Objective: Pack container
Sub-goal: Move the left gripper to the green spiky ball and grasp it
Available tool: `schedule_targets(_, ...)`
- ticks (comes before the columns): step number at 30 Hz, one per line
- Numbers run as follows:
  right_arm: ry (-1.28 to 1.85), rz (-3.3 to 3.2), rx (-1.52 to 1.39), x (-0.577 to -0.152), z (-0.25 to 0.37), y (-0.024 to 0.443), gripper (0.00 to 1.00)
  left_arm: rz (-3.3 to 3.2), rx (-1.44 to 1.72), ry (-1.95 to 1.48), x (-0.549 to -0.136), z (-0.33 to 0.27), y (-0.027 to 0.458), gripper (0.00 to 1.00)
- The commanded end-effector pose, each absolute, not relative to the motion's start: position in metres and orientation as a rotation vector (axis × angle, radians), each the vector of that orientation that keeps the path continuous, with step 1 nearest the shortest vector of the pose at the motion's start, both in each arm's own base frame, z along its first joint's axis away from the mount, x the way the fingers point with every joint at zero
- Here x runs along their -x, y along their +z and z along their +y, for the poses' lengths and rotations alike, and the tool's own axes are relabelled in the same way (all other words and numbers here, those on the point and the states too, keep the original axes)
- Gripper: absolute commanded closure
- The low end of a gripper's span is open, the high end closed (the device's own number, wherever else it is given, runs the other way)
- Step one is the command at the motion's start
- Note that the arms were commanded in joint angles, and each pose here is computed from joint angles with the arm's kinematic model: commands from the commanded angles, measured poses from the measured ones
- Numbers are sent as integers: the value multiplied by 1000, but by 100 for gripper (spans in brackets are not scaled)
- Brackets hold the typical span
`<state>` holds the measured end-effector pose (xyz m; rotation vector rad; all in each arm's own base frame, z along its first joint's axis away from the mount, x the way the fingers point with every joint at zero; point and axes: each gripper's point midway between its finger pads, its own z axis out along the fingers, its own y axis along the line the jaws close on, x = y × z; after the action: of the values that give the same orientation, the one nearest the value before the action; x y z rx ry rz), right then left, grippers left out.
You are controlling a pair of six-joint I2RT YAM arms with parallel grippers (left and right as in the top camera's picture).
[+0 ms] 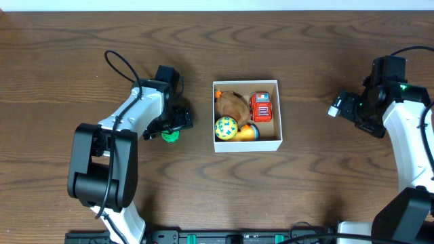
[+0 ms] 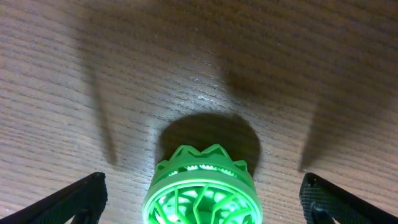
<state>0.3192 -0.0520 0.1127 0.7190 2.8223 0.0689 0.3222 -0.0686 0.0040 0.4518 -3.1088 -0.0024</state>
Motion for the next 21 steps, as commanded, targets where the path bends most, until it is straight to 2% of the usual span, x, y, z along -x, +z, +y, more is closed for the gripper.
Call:
schedule_targets(1, 71, 2829, -703, -319, -53, 112, 1, -3086, -470, 5, -319, -69, 0, 6)
schedule_targets(5, 71, 2829, -703, -319, -53, 112, 1, -3069, -469, 38, -316, -73, 1, 10)
schedule_targets(9, 71, 2829, -703, -319, -53, 112, 1, -3054, -467, 35, -312, -73, 0, 24)
schedule_targets(21, 71, 2829, -703, -319, -53, 112, 1, -3030, -464, 21, -305, -71, 1, 38)
